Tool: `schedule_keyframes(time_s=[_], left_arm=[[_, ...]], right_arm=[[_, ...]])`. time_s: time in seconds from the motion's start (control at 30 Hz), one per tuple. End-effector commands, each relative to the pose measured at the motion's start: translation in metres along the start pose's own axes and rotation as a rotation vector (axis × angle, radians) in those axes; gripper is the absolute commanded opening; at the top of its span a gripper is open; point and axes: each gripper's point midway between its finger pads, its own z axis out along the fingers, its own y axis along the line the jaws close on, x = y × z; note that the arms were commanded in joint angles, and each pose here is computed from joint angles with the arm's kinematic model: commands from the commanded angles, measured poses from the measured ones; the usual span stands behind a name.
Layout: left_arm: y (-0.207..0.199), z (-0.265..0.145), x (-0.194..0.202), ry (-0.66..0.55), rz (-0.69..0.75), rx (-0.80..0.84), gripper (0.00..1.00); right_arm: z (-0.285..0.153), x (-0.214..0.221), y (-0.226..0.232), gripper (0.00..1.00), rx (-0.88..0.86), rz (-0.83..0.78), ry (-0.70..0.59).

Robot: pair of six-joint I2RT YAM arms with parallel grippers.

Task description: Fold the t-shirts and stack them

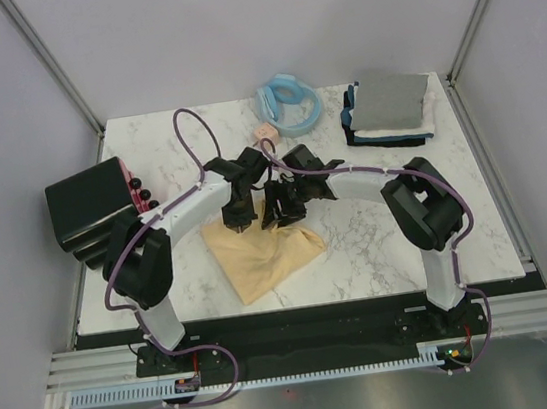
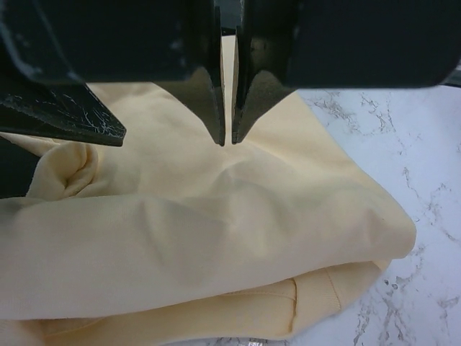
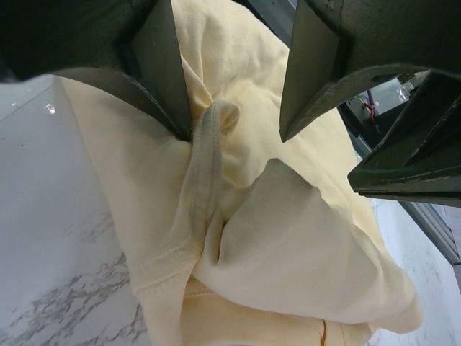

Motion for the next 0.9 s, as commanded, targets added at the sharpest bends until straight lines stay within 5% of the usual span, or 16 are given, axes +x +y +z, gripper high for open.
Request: schedule_keyframes(time_s=[0.0, 0.53, 0.87], left_arm=[[0.002, -0.015, -0.013, -0.068, -0.013, 0.061, 0.14], [0.017, -0.016, -0.025, -0.083, -0.049, 0.071, 0.14], [0.02, -0.022, -0.032, -0.104, -0.054, 0.085, 0.13]], right_arm=[[-0.009, 0.0, 0.021, 0.62, -0.023, 0.026, -0.006], [-0.081, -0.047, 0.092, 0.62, -0.145, -0.045, -0.142], [-0.112, -0.07, 0.015, 0.6, 0.034, -0.019, -0.244]])
